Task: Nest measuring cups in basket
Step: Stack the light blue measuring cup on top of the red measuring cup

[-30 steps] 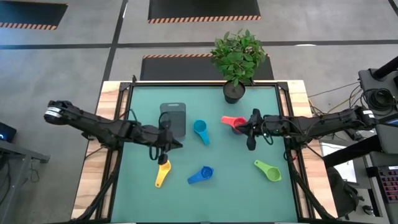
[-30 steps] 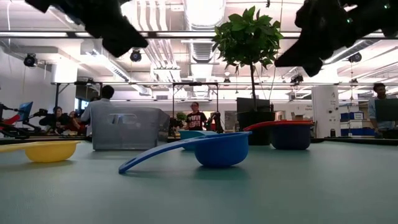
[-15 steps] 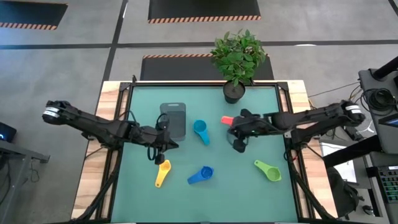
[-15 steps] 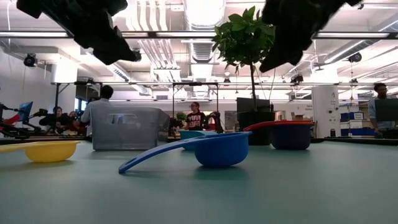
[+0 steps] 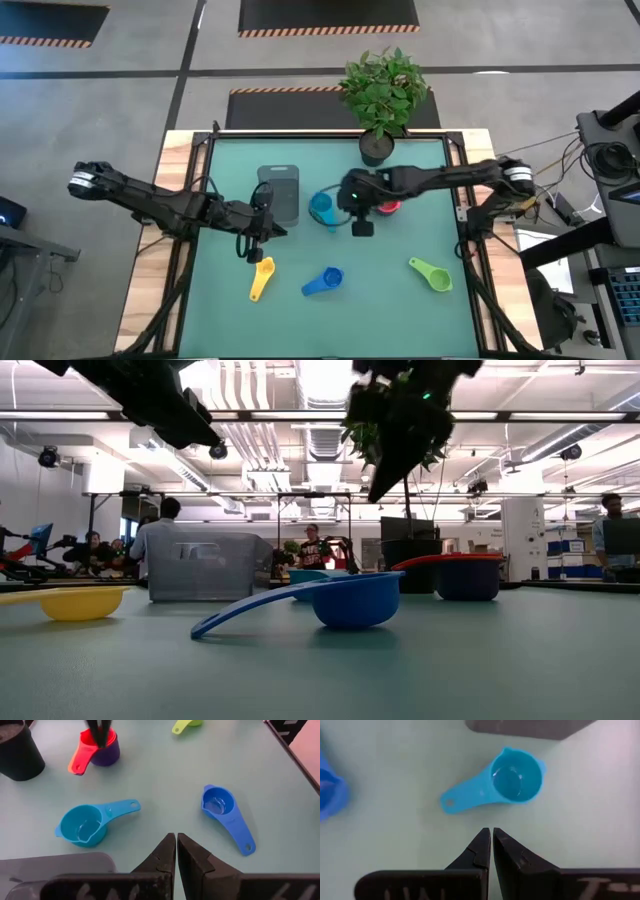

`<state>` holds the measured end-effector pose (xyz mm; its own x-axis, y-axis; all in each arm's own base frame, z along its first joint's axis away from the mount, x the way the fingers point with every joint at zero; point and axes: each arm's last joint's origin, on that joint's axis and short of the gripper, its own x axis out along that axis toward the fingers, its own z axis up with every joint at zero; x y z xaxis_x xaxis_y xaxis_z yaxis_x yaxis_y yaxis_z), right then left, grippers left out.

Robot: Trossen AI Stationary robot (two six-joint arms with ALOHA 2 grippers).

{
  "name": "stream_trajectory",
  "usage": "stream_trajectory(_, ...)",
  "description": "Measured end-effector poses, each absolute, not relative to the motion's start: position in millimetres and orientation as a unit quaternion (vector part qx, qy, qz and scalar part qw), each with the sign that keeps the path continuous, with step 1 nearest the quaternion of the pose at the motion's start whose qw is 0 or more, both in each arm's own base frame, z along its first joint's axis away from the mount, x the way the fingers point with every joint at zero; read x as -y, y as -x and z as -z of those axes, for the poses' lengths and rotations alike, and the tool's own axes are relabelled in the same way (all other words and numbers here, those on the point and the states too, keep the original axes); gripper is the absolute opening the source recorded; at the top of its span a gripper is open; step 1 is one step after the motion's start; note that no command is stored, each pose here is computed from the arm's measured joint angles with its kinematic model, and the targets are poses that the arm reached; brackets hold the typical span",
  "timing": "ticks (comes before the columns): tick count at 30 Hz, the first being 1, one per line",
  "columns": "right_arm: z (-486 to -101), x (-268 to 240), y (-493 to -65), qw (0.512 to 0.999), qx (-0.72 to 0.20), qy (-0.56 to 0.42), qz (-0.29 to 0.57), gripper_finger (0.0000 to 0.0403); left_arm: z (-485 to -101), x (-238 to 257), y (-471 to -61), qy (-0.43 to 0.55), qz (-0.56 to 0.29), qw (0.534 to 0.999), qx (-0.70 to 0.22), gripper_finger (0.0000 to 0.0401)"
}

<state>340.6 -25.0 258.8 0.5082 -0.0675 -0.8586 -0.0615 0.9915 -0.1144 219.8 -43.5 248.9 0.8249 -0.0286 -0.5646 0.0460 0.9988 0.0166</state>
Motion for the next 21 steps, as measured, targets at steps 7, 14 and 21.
stream_trajectory(7, -246.1, 60.2, -364.2, 0.846, -0.515, 0.138, -0.029, 0.0013, -246.6, 43.1, -218.0, -0.006, 0.015, 0.951, -0.31, 0.0)
stream_trajectory(14, -244.6, 82.3, -374.4, 0.846, -0.512, 0.143, -0.053, 0.0058, -245.8, 43.0, -217.4, 0.0, 0.012, 0.949, -0.315, 0.0)
stream_trajectory(21, -246.0, 80.0, -378.8, 0.818, -0.494, 0.274, -0.107, 0.0136, -245.3, 42.9, -217.1, -0.001, 0.012, 0.948, -0.317, 0.0)
